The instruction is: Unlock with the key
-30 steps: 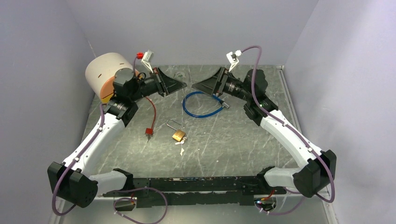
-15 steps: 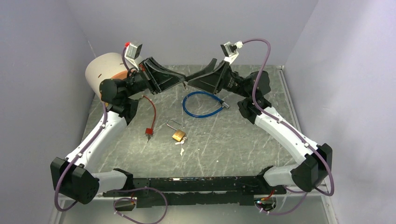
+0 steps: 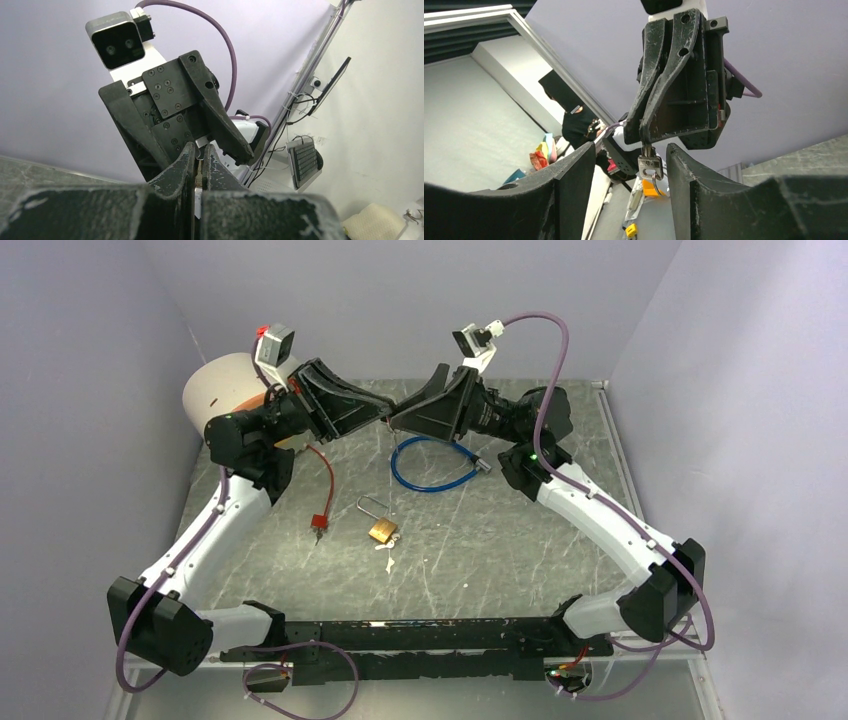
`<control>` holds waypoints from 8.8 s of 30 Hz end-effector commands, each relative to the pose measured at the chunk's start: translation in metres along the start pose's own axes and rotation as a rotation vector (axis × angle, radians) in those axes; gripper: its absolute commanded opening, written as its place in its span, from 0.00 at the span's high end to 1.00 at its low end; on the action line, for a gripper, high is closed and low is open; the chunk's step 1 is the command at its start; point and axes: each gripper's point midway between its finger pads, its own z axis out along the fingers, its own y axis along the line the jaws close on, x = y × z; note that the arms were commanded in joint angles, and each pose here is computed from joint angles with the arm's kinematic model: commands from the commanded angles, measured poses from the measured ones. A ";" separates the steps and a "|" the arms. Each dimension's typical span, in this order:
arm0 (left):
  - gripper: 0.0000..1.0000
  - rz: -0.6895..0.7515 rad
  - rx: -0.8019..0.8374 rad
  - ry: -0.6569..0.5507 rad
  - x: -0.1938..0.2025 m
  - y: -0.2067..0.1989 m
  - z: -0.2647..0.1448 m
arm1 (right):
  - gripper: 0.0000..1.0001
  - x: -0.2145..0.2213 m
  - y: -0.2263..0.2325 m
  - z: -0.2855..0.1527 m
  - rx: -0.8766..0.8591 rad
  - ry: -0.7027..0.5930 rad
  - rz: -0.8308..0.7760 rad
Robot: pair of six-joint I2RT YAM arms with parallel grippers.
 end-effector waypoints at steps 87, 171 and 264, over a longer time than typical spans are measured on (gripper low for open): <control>0.30 -0.343 -1.337 0.819 0.313 0.307 -0.220 | 1.00 0.110 -0.211 -0.350 1.590 -0.076 0.169; 0.97 -1.076 -1.303 0.284 0.239 0.314 -0.072 | 1.00 0.100 -0.265 -0.240 1.149 -0.061 0.167; 0.98 -0.832 -0.997 0.104 0.168 0.283 -0.034 | 0.69 0.068 -0.245 -0.214 1.026 -0.052 0.143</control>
